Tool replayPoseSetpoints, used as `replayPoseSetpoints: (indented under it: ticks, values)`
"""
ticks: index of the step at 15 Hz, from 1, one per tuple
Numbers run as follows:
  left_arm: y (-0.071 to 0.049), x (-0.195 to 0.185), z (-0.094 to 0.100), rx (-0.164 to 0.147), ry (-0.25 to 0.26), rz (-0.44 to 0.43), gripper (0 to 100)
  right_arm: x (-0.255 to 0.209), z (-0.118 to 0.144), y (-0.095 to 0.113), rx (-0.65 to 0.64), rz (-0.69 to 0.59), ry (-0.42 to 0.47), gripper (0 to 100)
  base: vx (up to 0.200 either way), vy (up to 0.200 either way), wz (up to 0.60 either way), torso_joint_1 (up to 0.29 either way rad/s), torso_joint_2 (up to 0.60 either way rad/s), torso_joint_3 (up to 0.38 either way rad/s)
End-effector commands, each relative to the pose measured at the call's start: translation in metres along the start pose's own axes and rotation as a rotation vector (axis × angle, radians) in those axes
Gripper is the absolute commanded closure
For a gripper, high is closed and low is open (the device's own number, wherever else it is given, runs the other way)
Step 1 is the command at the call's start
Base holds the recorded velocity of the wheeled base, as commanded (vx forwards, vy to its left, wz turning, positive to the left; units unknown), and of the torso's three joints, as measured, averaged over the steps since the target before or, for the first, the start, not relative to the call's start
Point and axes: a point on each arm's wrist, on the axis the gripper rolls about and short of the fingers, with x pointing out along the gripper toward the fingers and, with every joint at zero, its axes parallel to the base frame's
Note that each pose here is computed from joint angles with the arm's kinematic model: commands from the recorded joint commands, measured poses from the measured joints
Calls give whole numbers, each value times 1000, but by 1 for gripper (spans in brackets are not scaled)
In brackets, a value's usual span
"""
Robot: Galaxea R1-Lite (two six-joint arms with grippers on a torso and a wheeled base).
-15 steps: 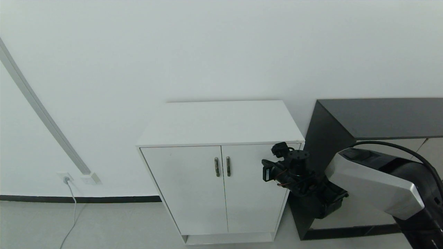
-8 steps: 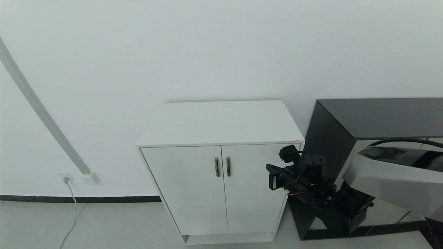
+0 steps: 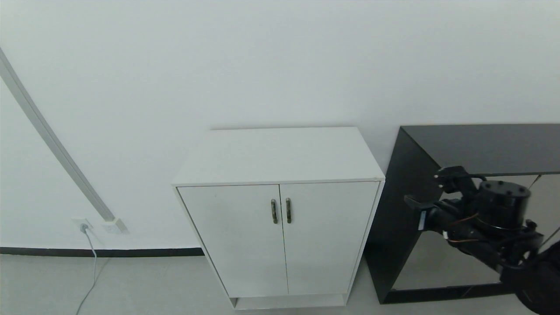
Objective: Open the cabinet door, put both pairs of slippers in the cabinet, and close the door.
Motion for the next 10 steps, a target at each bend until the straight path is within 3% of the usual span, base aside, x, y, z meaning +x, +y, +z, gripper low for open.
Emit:
replayPoseSetpoints:
  ticks: [1, 5, 10]
  values:
    - [0, 0, 0, 0, 1, -1, 100, -54, 9, -31, 1, -117, -27, 100, 0, 0, 0, 0, 0, 0]
    - [0, 0, 0, 0, 1, -1, 100, -105, -2, -42, -24, -166, -8, 100, 0, 0, 0, 0, 0, 0]
    - [0, 0, 0, -2, 1, -1, 100, -152, -11, -34, -25, -163, 6, 100, 0, 0, 0, 0, 0, 0]
